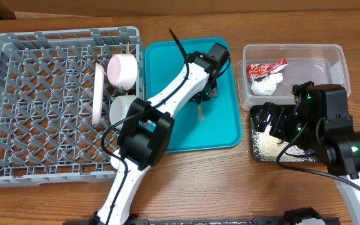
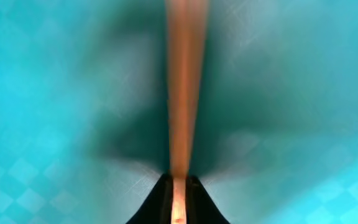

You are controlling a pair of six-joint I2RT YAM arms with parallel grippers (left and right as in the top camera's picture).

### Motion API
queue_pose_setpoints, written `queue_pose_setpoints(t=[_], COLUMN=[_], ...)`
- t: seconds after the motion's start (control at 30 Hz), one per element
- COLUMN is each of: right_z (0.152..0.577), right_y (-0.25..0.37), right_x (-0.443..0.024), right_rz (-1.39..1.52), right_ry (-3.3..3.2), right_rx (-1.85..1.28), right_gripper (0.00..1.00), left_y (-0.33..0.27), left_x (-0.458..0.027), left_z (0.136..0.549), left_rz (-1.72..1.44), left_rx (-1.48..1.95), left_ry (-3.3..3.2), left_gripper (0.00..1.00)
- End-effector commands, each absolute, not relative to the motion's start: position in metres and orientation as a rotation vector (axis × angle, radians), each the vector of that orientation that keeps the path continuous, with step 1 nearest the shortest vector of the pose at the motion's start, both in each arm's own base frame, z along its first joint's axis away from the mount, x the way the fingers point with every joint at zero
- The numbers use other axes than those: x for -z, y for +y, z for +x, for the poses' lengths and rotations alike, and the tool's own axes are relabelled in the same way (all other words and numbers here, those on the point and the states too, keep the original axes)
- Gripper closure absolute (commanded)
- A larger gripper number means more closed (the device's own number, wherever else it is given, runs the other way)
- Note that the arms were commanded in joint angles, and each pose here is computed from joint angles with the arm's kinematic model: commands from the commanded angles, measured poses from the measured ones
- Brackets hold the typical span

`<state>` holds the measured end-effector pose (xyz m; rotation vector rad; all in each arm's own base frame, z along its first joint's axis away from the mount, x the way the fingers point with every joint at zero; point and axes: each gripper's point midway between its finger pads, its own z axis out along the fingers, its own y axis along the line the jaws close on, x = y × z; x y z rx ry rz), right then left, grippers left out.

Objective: Sort waste into correct bins and load items into the dishwasher
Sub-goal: 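Grasp the remaining wooden chopstick on the teal tray with the left gripper, then carry the chopstick with the left gripper and drop it in the rack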

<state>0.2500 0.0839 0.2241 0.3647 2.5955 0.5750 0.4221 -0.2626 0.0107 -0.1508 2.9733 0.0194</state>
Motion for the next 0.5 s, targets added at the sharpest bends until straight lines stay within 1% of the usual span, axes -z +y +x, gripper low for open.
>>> queue_pose_setpoints(t=[0.0, 0.17, 0.37, 0.47], right_z=[0.253, 0.253, 0.253, 0.253], right_y=[0.083, 0.083, 0.083, 0.083], right_x=[-0.233, -0.233, -0.233, -0.233], right_rz=[0.357, 0.357, 0.357, 0.357], right_ry=[2.566, 2.566, 2.566, 2.566], right_rx=[-0.571, -0.571, -0.571, -0.571], right_gripper=[0.0, 0.0, 0.0, 0.0], left_y=[-0.263, -0.26, -0.255, -0.245], left_x=[0.015, 0.012, -0.051, -0.095], left_z=[0.415, 0.413, 0.431, 0.434], left_rz=[-0.167, -0.127, -0.04, 0.018], left_rx=[-0.047, -0.063, -0.025, -0.016], left_ry=[3.028, 3.039, 2.941, 2.887], left_gripper=[0.96, 0.96, 0.96, 0.96])
